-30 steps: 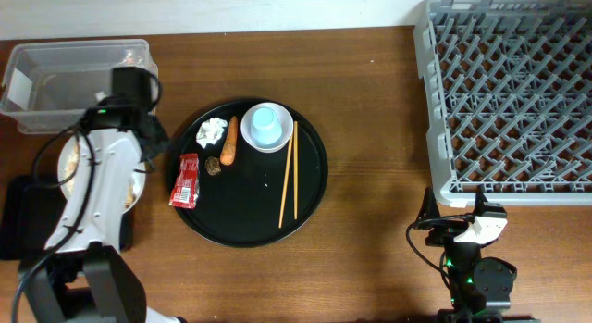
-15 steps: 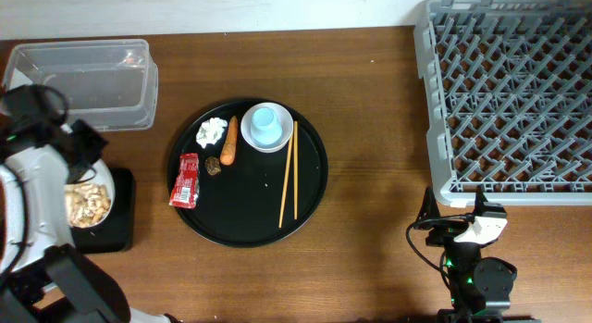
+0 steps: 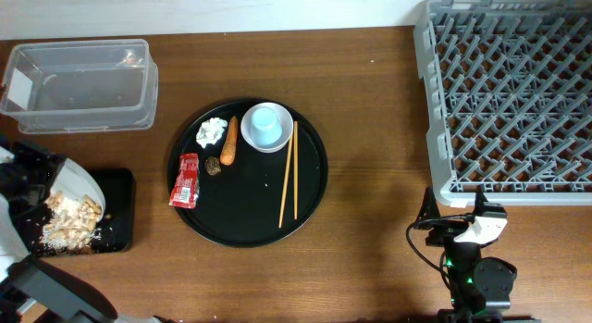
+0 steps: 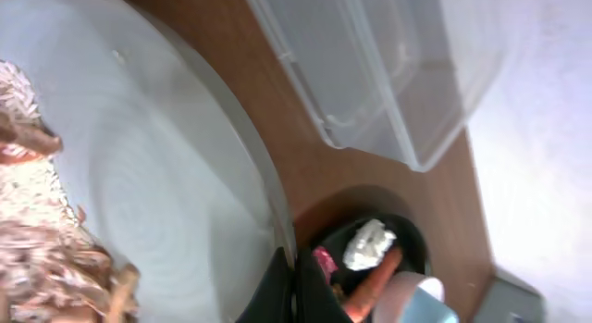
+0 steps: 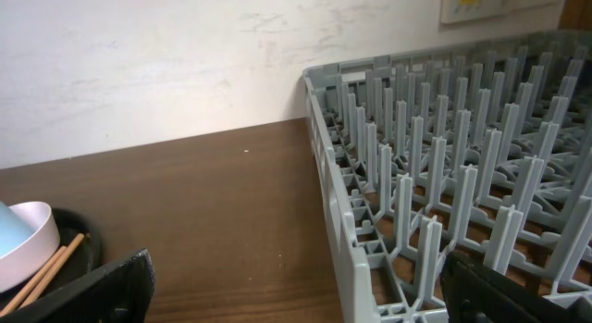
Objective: Sort waste into correct bins and load items into the dishwasher rack
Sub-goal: 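Tilt the plate to dump rice and shells onto the black tray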
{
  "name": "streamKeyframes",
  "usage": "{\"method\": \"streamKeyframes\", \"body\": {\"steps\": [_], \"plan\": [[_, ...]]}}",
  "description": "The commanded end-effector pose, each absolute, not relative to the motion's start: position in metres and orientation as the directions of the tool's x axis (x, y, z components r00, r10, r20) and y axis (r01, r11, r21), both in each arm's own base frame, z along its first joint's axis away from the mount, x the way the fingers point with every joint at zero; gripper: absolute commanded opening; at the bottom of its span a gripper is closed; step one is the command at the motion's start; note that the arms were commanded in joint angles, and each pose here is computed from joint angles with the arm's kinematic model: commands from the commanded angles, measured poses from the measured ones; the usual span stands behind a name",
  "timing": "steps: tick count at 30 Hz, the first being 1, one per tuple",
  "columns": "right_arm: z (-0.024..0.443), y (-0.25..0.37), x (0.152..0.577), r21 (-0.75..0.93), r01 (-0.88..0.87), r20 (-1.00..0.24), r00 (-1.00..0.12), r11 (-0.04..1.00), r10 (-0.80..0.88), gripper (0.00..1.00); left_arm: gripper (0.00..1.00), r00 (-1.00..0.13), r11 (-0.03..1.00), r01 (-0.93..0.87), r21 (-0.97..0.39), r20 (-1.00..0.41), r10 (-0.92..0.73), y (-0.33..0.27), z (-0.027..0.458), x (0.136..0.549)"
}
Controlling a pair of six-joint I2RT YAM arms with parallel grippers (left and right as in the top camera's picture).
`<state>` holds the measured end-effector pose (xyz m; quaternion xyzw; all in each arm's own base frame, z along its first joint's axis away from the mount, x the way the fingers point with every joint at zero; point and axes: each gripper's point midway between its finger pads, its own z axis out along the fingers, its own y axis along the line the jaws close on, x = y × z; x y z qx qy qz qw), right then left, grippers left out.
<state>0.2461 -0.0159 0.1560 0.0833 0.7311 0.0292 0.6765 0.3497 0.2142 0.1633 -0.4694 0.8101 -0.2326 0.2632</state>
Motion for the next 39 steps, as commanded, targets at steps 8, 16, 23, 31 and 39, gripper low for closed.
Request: {"method": "streamKeyframes", "body": {"steps": [8,16,23,31,39], "plan": [[0.154,-0.017,0.246,0.161,0.095,-0.983,-0.074,0.982,0.168,0.98,0.01,-0.393,0.372,-0.436,-0.82,-0.199,-0.898,0.223,0.217,0.344],[0.154,-0.017,0.246,0.161,0.095,-0.983,-0.074,0.982,0.168,0.98,0.01,-0.344,0.259,-0.352,-0.9,-0.133,-0.929,0.237,0.238,0.326],[0.154,-0.017,0.246,0.161,0.095,-0.983,-0.074,0.982,0.168,0.98,0.01,-0.332,0.198,-0.322,-0.926,-0.085,-0.939,0.239,0.246,0.321],[0.154,-0.017,0.246,0.161,0.095,-0.983,-0.074,0.982,0.168,0.98,0.01,-0.298,0.137,-0.292,-0.946,-0.046,-0.954,0.249,0.254,0.31],[0.154,-0.017,0.246,0.161,0.094,-0.983,-0.074,0.982,0.168,0.98,0.01,-0.297,0.122,-0.279,-0.953,-0.035,-0.954,0.252,0.253,0.308]]}}
